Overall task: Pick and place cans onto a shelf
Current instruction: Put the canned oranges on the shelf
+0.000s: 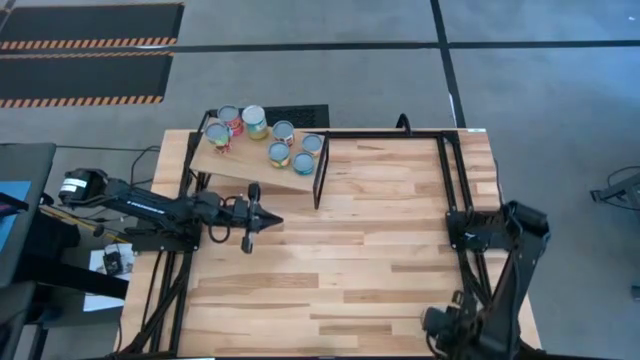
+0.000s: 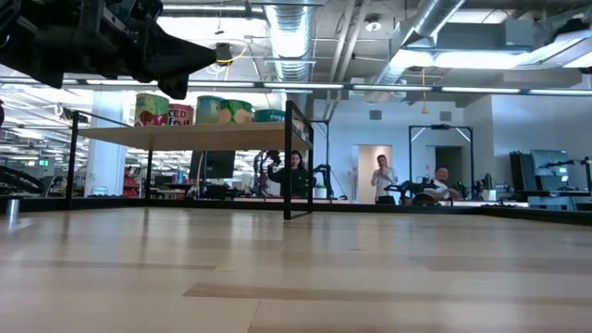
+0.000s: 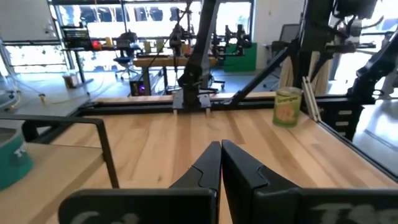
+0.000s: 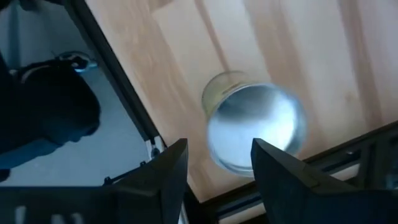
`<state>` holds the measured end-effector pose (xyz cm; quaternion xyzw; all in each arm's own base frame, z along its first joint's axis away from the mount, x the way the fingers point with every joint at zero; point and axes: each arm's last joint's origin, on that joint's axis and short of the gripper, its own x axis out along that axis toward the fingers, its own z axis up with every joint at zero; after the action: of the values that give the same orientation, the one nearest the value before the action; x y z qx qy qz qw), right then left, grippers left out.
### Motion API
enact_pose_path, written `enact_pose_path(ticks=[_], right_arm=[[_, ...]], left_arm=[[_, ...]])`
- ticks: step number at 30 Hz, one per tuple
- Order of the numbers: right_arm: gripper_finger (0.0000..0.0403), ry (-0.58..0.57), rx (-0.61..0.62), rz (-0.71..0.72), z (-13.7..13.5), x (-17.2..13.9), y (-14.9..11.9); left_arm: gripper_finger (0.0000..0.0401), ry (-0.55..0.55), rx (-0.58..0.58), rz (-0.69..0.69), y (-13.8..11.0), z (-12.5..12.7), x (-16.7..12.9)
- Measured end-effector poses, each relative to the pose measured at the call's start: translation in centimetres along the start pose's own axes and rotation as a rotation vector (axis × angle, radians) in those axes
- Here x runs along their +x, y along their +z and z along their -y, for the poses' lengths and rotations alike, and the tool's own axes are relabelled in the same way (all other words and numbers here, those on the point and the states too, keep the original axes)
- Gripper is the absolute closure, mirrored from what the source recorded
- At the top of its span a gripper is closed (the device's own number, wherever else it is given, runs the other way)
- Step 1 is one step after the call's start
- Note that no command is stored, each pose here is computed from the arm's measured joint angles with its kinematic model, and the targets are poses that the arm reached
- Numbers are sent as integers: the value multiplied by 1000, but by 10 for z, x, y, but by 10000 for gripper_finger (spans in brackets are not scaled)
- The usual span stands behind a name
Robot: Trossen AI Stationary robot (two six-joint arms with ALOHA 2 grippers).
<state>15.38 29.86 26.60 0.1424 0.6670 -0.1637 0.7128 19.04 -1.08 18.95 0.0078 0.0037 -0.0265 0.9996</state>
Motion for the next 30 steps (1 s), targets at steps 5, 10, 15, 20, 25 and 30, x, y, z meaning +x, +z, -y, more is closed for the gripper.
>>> enact_pose_path(ticks=[5,10,15,20,25,30], right_arm=[[203,-101,0,-31,-11,19,-1],[217,-153,18,-37,-14,31,6],[243,-152,-2,-40,-17,36,8],[286,-171,6,-42,-14,40,12],[337,-153,-38,-47,-16,41,17],[393,-158,-144,-50,-14,42,26]], left_arm=[[399,-13,-16,1,0,3,0],[399,-14,-36,-2,0,4,0],[399,-22,-53,-24,-2,6,0],[399,-23,-54,-18,-2,6,0],[399,-22,-58,-13,-1,6,0],[399,-21,-95,-24,-2,6,0]])
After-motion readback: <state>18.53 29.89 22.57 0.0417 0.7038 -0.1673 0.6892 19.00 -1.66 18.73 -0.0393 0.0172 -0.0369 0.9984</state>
